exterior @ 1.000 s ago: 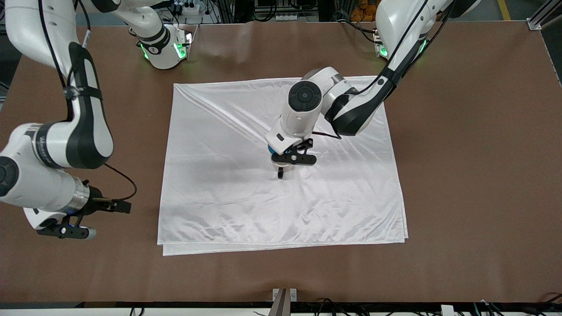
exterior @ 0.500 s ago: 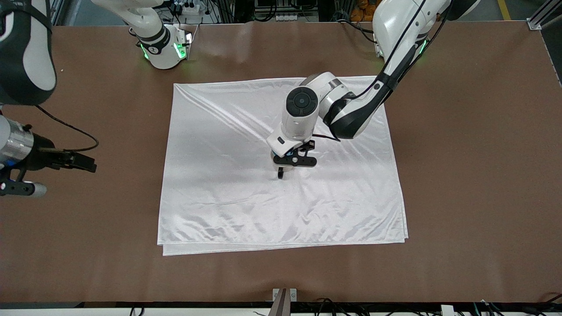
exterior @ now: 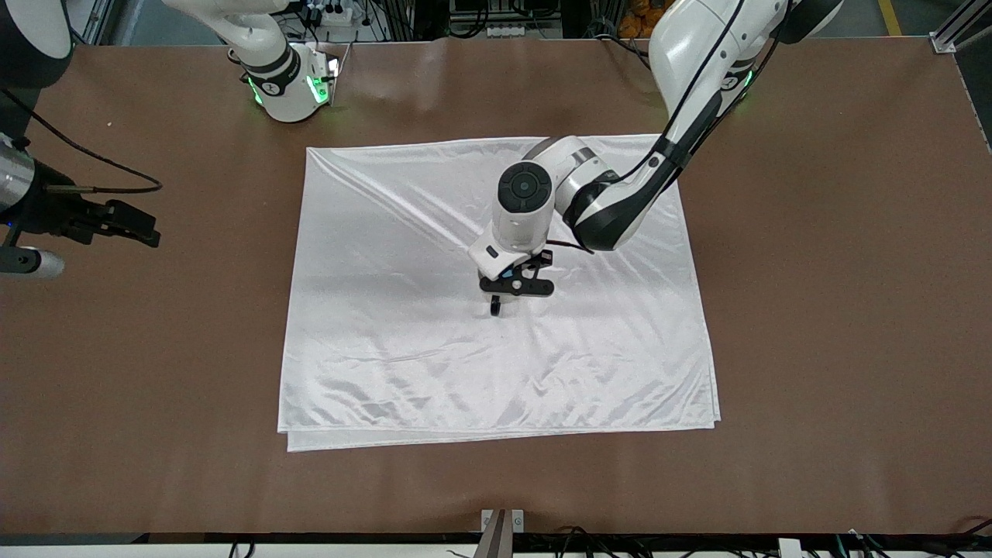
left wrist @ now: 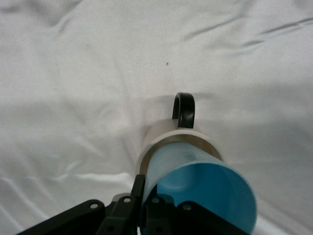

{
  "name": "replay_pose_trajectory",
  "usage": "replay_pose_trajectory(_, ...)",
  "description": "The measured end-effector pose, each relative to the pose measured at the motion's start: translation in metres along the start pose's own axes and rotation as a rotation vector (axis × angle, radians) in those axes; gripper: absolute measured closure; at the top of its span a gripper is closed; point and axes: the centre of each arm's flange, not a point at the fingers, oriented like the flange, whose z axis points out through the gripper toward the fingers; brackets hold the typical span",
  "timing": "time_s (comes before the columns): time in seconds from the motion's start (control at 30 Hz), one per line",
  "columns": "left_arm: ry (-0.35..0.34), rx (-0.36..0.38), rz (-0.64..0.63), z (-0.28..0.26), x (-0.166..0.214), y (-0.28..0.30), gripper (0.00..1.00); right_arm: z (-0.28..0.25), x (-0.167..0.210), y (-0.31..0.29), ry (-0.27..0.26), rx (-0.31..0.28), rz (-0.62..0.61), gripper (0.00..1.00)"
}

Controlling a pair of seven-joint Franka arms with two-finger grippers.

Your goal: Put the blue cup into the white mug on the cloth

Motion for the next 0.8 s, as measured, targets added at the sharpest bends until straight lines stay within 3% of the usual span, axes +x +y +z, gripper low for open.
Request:
replay_pose_trajectory(0.23, 0.008, -0.020, -0.028, 0.010, 0.002, 0.003, 0.96, -0.031, -0.022, 0.001, 0.040, -0.003, 0.001, 0.00)
replay_pose_trajectory(0.6, 0.012, -0.022, -0.040, 0.024, 0.000, 0.008, 0.96, -0.060, -0.071, -0.018, 0.018, -0.019, -0.069, 0.00)
replay_pose_trajectory(0.8, 0.019, -0.002, -0.042, 0.032, 0.001, 0.006, 0.94, -0.058, -0.079, -0.029, 0.016, -0.027, -0.101, 0.00)
